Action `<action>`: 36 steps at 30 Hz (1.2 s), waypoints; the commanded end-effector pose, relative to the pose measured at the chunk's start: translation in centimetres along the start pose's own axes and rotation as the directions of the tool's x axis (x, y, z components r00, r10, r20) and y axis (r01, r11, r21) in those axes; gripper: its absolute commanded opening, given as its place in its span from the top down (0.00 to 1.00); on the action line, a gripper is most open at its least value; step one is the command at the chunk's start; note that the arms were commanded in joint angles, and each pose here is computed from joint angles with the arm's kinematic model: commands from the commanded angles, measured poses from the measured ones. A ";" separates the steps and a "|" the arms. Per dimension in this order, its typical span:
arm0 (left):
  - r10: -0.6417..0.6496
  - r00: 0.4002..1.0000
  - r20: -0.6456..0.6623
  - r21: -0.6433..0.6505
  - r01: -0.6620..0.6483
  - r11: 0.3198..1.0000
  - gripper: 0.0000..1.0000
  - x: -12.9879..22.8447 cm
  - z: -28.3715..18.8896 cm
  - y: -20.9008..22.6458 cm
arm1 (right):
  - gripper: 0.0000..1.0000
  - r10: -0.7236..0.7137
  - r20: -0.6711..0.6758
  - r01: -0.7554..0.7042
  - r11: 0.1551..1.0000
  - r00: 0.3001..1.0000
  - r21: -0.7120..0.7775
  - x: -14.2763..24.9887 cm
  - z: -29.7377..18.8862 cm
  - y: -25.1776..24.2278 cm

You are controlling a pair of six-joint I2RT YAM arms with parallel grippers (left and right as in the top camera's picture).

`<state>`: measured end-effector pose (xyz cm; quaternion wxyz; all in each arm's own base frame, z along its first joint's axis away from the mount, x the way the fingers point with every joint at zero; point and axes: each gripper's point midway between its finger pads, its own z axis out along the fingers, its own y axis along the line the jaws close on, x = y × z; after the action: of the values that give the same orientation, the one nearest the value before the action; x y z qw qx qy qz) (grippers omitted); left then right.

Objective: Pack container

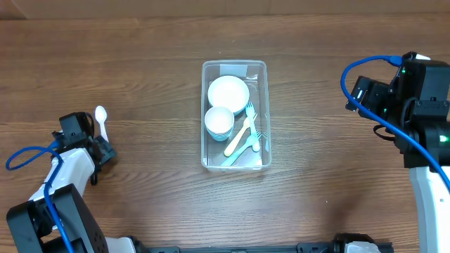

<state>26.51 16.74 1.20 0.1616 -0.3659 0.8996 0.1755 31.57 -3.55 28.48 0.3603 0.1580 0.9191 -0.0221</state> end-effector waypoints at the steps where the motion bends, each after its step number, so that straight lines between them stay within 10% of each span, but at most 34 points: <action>1: 0.067 0.997 -0.033 0.113 -0.063 0.992 0.01 0.8 0.0 -1.9 | 0.00 -0.004 0.028 0.004 1.000 1.000 0.004 -0.7 -0.6 -0.1; 9: -0.013 0.999 -0.039 0.034 0.014 0.999 0.00 -0.8 -2.7 -0.1 | 0.00 -0.004 0.028 0.004 1.000 1.000 0.005 -0.7 -0.6 -0.1; 17: 0.042 0.998 0.038 0.442 -0.054 0.895 0.00 -3.3 -9.9 -6.8 | 0.00 -0.004 0.028 0.004 1.000 1.000 0.004 -0.7 -0.6 -0.1; 36: 0.103 0.995 0.007 0.296 -0.100 0.950 0.12 -3.4 0.6 -8.7 | 0.00 -0.004 0.028 0.004 1.000 1.000 0.004 -0.7 -0.6 -0.1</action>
<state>34.29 12.74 0.27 0.1918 -0.3050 0.9323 0.0318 31.57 -3.57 28.48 0.3605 0.1583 0.9190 -0.0224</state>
